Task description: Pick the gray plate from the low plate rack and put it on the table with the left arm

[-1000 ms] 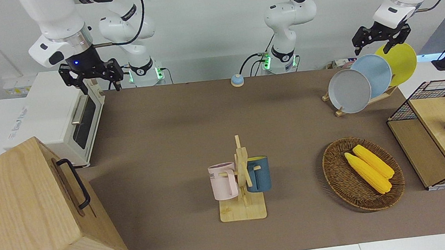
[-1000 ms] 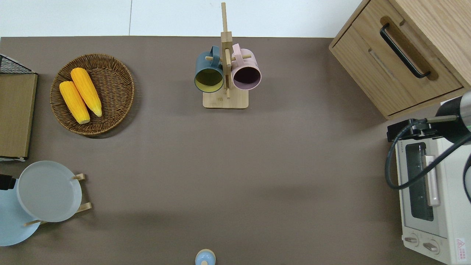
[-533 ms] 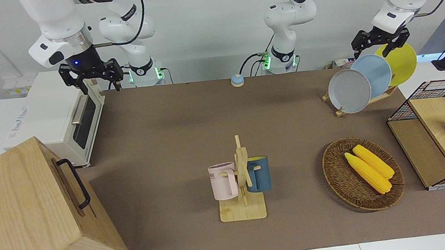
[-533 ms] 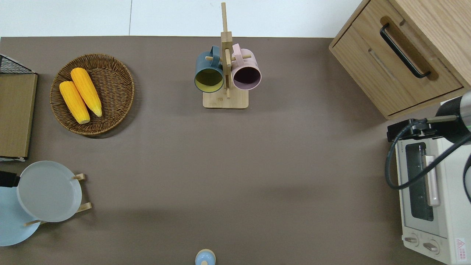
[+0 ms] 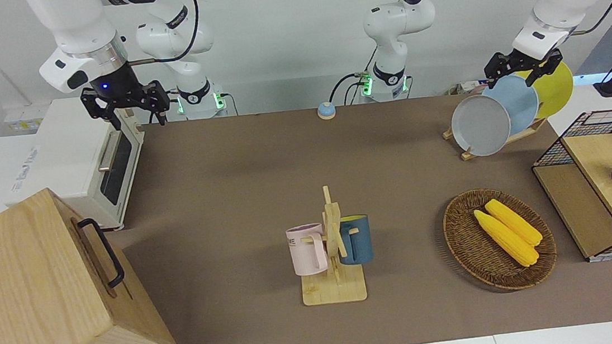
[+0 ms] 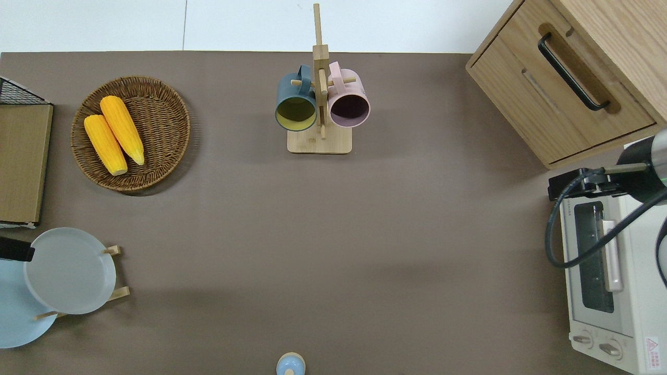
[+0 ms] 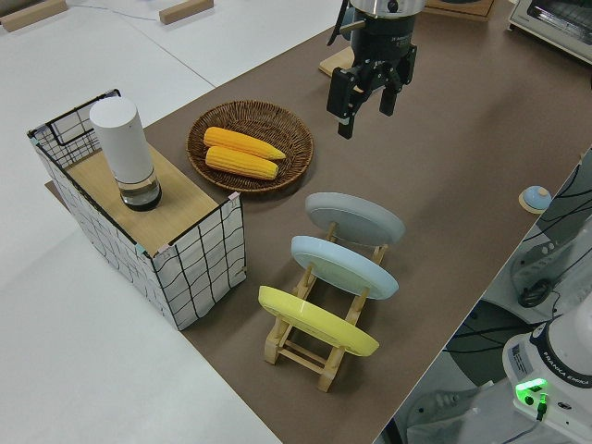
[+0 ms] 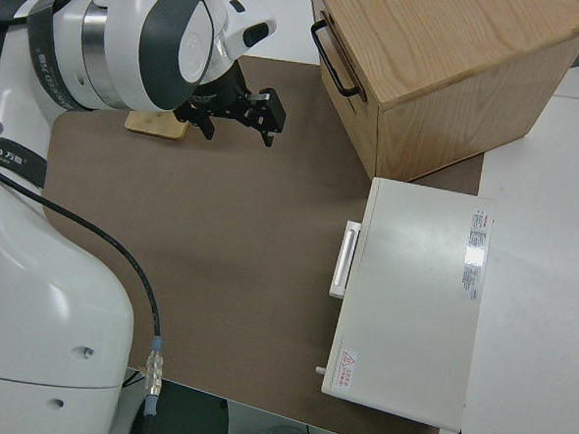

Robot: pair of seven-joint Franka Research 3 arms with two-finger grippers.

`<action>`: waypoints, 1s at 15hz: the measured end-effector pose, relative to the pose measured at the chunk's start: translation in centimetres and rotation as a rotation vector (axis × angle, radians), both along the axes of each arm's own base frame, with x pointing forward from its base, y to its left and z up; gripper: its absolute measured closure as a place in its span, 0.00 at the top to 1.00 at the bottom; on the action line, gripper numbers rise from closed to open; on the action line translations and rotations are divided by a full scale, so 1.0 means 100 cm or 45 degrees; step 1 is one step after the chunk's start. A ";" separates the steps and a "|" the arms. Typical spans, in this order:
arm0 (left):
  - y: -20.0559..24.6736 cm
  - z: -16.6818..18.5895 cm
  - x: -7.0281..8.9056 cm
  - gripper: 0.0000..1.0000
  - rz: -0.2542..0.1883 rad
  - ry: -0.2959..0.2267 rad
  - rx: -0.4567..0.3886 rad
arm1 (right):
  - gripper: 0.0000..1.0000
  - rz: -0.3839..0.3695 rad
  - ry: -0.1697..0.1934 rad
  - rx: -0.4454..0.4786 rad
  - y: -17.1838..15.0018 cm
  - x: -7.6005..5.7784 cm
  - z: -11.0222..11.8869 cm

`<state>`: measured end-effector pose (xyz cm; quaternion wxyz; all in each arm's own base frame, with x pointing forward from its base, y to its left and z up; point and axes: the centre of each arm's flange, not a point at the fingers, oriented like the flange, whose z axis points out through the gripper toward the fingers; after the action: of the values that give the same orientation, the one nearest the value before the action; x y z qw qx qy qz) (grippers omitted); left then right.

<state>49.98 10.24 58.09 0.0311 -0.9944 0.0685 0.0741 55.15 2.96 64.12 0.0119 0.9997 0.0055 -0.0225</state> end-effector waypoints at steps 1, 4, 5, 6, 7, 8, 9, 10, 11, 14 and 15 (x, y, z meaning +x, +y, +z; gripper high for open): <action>0.003 -0.006 0.000 1.00 0.006 0.002 0.000 | 0.99 0.000 0.000 0.000 0.000 0.000 0.000; 0.008 -0.018 0.000 1.00 0.011 -0.001 0.002 | 0.99 0.000 0.000 0.000 0.000 0.000 0.000; 0.011 -0.023 0.000 1.00 0.017 -0.006 0.003 | 0.99 0.000 0.000 0.000 0.000 0.000 0.000; 0.015 -0.029 0.000 1.00 0.025 -0.015 0.006 | 0.99 0.000 0.000 0.000 0.000 0.000 0.000; 0.018 -0.035 0.000 1.00 0.029 -0.019 0.006 | 0.99 0.000 0.000 0.000 0.000 0.000 0.000; 0.021 -0.042 0.000 1.00 0.034 -0.021 0.006 | 0.99 0.000 0.000 0.000 0.000 0.000 0.000; 0.025 -0.051 -0.001 1.00 0.042 -0.024 0.006 | 0.99 0.000 0.000 0.000 0.000 0.000 0.000; 0.028 -0.058 -0.002 1.00 0.048 -0.028 0.007 | 0.99 0.000 0.000 0.000 0.000 0.000 0.000; 0.032 -0.067 -0.002 1.00 0.054 -0.031 0.006 | 0.99 0.000 0.000 0.000 0.000 0.000 0.000; 0.038 -0.091 -0.005 1.00 0.063 -0.046 0.007 | 0.99 0.000 0.000 0.000 0.000 0.000 0.000; 0.040 -0.099 -0.007 1.00 0.068 -0.048 0.007 | 0.99 0.000 0.000 0.000 0.000 0.000 0.000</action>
<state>49.32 14.28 48.17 0.0332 -0.9970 0.0413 0.0563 55.15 2.96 64.12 0.0119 0.9997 0.0055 -0.0225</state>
